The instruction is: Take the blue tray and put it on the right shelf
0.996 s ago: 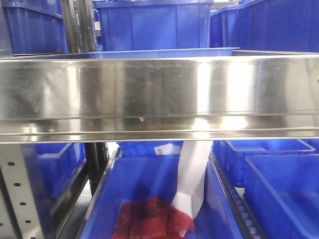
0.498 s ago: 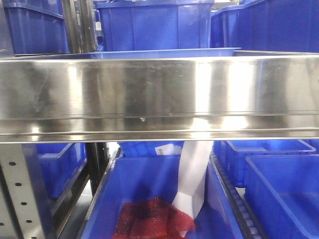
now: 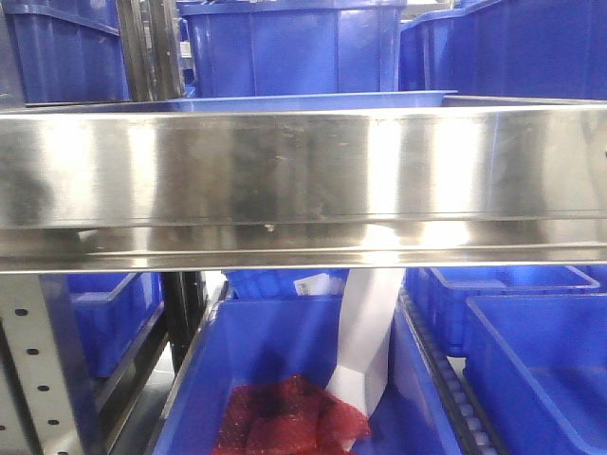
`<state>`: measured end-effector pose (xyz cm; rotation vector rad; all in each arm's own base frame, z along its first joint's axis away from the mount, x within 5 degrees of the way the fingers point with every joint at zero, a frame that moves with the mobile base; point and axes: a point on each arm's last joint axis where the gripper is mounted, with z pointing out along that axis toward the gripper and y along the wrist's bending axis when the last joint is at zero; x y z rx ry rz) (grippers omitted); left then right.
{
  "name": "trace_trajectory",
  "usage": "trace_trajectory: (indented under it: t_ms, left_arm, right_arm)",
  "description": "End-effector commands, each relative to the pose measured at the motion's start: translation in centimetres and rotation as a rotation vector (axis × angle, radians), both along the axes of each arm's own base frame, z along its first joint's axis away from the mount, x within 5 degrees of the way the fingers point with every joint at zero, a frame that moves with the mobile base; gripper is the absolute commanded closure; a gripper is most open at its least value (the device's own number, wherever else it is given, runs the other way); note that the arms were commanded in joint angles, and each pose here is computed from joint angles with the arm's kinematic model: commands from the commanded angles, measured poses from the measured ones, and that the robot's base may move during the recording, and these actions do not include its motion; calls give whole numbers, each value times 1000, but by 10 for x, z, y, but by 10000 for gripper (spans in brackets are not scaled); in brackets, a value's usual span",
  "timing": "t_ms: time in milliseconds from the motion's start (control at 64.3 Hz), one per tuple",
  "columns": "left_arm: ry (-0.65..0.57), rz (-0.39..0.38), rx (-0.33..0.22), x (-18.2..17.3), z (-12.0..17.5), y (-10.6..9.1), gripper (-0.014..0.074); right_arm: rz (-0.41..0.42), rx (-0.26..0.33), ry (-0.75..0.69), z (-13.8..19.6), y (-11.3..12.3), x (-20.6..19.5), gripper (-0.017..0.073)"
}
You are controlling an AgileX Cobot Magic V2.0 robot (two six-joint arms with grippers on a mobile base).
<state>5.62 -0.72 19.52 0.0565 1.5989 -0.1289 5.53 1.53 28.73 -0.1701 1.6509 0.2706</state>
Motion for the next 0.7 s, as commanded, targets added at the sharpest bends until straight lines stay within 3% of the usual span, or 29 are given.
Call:
trace_trajectory:
  t_ms: [0, 685]
  left_arm:
    - [-80, 18, -16, 0, -1, 2, 642]
    - [-80, 18, -16, 0, -1, 2, 642]
  right_arm:
    - [5, 12, -110, 17, 0, 0, 503]
    - [5, 13, -112, 17, 0, 0, 503]
